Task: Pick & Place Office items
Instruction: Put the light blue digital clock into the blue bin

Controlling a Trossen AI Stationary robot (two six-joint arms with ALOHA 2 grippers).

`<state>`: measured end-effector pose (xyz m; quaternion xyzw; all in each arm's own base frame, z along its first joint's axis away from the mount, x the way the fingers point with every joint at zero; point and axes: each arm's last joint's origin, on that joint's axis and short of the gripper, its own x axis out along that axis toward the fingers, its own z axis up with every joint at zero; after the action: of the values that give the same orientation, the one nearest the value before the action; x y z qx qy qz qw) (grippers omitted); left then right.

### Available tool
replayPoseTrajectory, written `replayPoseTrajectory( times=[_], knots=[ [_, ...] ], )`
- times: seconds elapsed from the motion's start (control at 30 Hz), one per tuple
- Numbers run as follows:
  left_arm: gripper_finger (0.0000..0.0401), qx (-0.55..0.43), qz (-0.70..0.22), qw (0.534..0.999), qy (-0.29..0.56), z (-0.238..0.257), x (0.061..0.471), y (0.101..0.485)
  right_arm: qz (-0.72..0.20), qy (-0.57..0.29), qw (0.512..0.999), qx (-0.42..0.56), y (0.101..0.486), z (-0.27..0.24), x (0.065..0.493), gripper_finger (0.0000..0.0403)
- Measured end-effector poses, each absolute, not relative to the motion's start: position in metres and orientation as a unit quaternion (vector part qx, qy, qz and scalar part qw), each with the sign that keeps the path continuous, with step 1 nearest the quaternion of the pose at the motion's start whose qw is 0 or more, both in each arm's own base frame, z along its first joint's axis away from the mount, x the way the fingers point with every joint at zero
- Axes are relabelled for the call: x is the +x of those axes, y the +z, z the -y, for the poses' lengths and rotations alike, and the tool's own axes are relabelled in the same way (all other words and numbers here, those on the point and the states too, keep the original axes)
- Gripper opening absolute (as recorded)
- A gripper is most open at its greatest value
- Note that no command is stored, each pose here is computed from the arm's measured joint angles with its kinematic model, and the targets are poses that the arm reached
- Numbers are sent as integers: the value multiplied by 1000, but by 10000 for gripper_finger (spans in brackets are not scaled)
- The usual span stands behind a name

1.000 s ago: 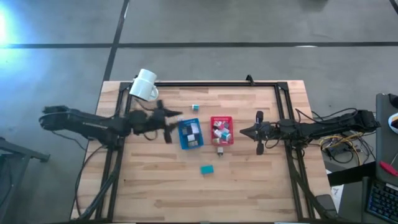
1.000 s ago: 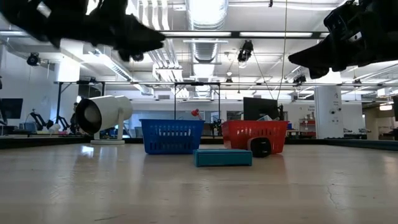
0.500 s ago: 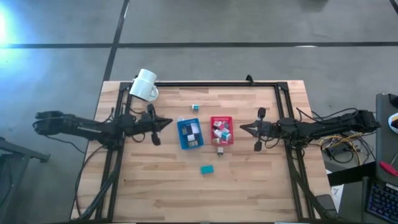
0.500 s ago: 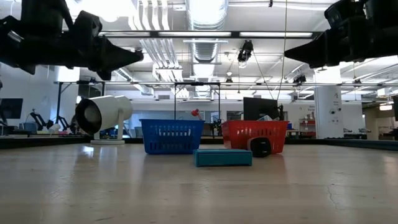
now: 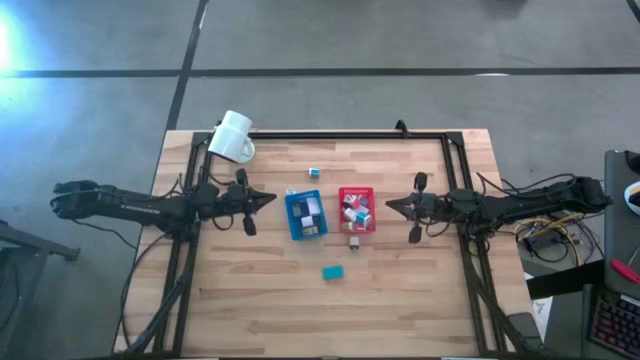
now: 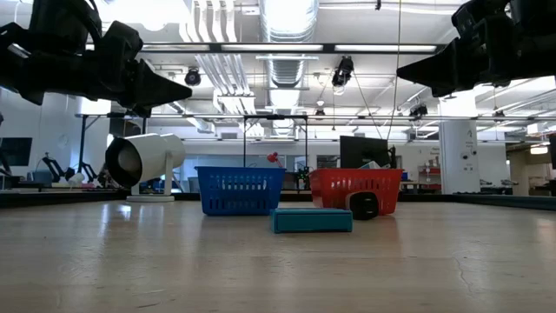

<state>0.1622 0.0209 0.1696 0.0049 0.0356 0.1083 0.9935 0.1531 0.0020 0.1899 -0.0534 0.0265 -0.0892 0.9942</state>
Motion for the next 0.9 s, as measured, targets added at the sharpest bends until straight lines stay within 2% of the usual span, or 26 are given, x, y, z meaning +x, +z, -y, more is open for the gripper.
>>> replayPoseTrajectory(
  times=[0.2,0.53,0.9],
  knots=[
    [13,8,-41,992,122,-22,162,169,-30,-86,995,-41,188,-2,154,8],
    [7,22,-46,991,123,-22,162,168,-79,-81,992,-58,177,-3,163,8],
    [4,36,-52,986,157,-24,160,168,-101,-80,990,-65,184,-4,181,8]
  ],
)
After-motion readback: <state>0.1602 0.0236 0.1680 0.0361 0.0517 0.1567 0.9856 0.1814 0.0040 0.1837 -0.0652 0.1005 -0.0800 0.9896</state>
